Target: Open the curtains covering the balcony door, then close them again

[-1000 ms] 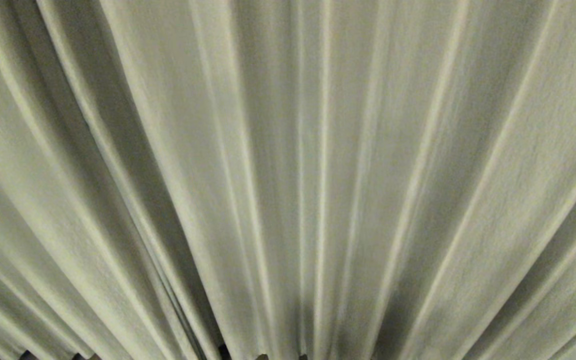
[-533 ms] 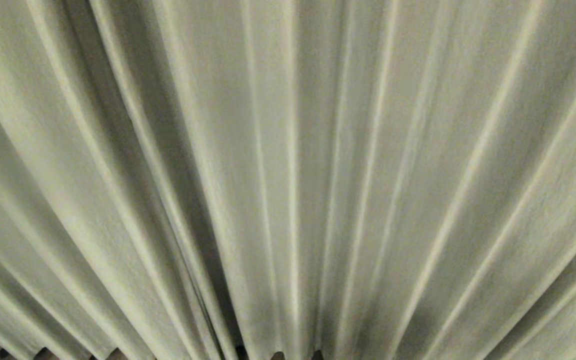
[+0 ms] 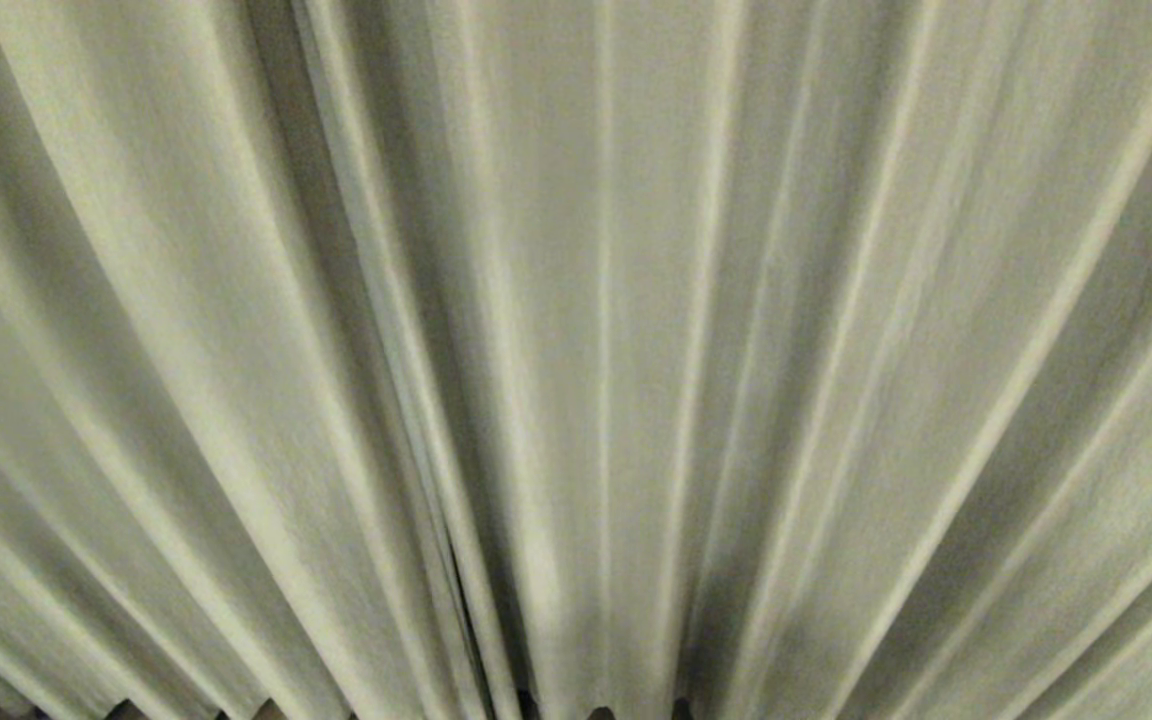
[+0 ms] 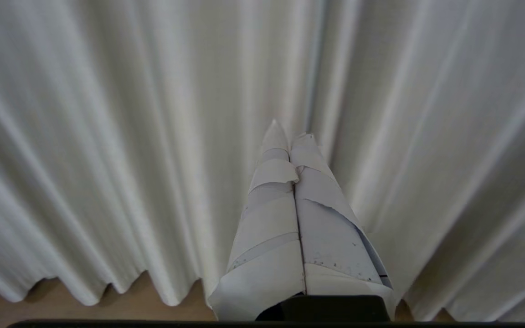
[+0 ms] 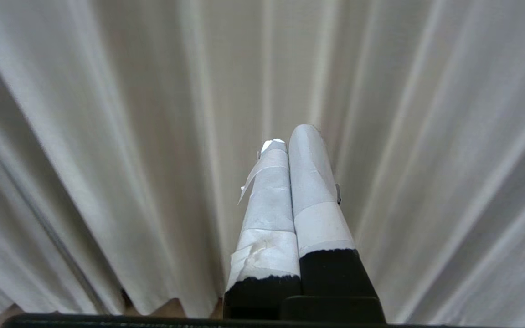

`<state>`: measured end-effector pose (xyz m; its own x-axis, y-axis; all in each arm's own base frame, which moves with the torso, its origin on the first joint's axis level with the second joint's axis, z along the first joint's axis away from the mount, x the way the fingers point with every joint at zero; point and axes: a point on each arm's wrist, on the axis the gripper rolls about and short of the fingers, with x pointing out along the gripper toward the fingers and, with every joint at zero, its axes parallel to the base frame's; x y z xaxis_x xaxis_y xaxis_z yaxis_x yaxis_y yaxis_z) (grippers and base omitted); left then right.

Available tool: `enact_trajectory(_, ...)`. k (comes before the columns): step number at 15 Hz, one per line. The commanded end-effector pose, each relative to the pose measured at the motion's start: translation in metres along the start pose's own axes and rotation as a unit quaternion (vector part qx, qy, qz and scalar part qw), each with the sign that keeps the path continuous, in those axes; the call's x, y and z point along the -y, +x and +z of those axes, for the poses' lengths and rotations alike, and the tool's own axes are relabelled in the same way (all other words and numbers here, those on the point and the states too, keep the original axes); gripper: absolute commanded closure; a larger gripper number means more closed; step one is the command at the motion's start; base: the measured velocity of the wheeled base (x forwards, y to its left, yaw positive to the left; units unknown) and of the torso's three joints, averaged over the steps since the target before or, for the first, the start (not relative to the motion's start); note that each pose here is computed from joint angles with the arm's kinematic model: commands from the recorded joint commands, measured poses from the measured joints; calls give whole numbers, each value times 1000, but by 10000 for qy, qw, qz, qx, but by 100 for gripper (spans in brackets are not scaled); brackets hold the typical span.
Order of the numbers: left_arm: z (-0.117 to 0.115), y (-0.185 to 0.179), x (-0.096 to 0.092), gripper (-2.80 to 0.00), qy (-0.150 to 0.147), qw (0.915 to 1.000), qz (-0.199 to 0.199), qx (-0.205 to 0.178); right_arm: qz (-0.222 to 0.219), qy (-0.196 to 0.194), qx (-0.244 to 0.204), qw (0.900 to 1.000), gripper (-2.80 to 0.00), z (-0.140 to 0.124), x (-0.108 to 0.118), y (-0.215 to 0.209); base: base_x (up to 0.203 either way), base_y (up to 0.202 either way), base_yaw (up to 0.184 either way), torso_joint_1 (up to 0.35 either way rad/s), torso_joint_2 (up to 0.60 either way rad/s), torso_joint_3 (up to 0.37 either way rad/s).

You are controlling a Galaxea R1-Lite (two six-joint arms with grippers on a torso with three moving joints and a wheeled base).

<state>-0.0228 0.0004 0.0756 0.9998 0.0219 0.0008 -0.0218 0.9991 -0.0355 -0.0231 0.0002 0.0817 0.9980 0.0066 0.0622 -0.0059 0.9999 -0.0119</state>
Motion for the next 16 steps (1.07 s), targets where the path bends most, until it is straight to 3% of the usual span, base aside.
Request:
enact_trajectory(1, 0, 0, 0, 0, -6, 10000, 5, 4, 5, -4, -5, 10000, 0, 0, 0, 0, 0, 189, -4, 2, 2, 6)
enact_trajectory(16, 0, 0, 0, 0, 1, 10000, 5, 4, -2, -4, -5, 10000, 0, 0, 0, 0, -10, 186, -1, 4, 2, 3)
